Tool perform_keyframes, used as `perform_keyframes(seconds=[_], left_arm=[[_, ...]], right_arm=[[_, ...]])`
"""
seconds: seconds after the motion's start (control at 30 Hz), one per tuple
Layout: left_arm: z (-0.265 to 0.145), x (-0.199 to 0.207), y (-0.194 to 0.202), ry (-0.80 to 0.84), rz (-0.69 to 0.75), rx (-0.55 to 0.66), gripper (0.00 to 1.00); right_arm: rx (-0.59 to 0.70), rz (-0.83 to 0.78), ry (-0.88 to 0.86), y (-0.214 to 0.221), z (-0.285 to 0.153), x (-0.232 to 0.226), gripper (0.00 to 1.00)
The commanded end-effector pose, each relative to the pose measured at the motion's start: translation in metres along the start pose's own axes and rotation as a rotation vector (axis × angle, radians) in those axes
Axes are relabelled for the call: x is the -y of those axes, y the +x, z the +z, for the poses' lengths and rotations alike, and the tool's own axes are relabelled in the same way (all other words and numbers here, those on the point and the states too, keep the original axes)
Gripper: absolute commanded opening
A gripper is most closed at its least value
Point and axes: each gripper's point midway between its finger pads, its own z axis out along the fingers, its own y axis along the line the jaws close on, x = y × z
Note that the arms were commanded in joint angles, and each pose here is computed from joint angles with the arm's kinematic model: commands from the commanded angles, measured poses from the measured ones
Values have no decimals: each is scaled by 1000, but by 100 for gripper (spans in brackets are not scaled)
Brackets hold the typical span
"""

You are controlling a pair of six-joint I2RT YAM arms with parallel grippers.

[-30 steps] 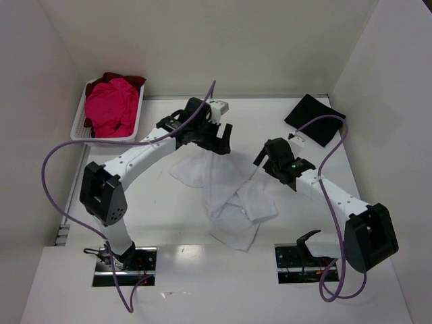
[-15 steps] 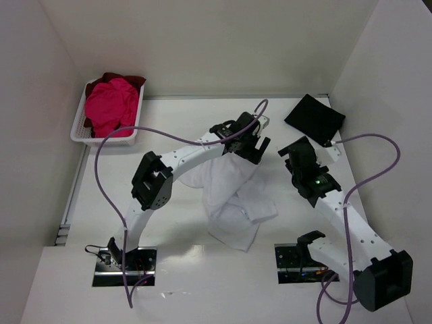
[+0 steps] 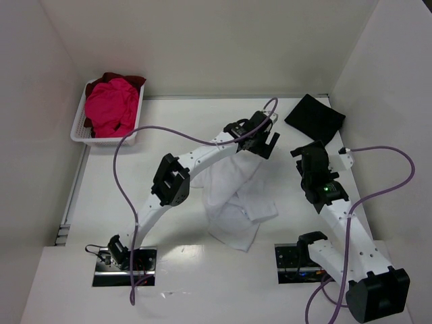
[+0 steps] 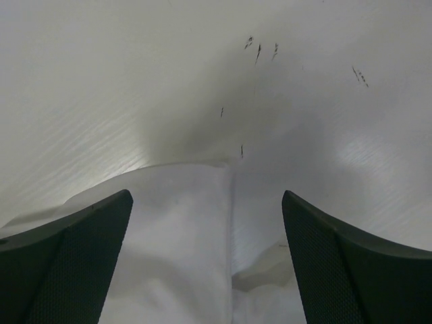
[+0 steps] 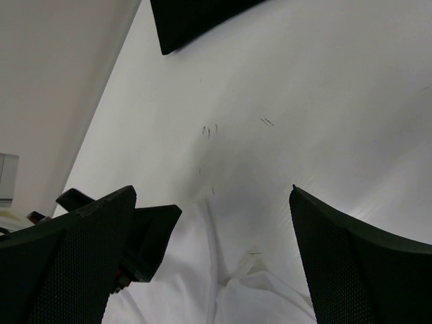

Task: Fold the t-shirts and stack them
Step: Flatten out the tshirt

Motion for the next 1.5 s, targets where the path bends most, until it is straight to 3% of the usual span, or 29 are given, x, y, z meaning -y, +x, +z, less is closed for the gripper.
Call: perform_keyframes(seconds=[0.0, 0.37, 0.87, 1.1, 1.2, 1.3, 1.4, 1.47], left_arm=[[12, 8, 7, -9, 1, -27, 99], [36, 13, 37, -35, -14, -94, 96], [53, 3, 50, -103, -50, -112, 82], [59, 11, 55, -115, -41, -119, 71], [57, 12, 52, -113, -52, -112, 61], [54, 8, 59, -131, -55, -134, 44], [49, 7, 53, -143, -65, -118, 20], [47, 5, 50, -151, -66, -105, 12]], right_arm=[[47, 28, -9, -9, 1, 0, 100], [64, 53, -6, -15, -1, 4, 100], [68, 49, -14, -14, -4, 10, 100], [71, 54, -21, -15, -6, 11, 100], [71, 54, -21, -15, -6, 11, 100], [77, 58, -15, -17, -5, 13, 100], [77, 58, -15, -17, -5, 13, 100], [77, 58, -15, -17, -5, 13, 100]])
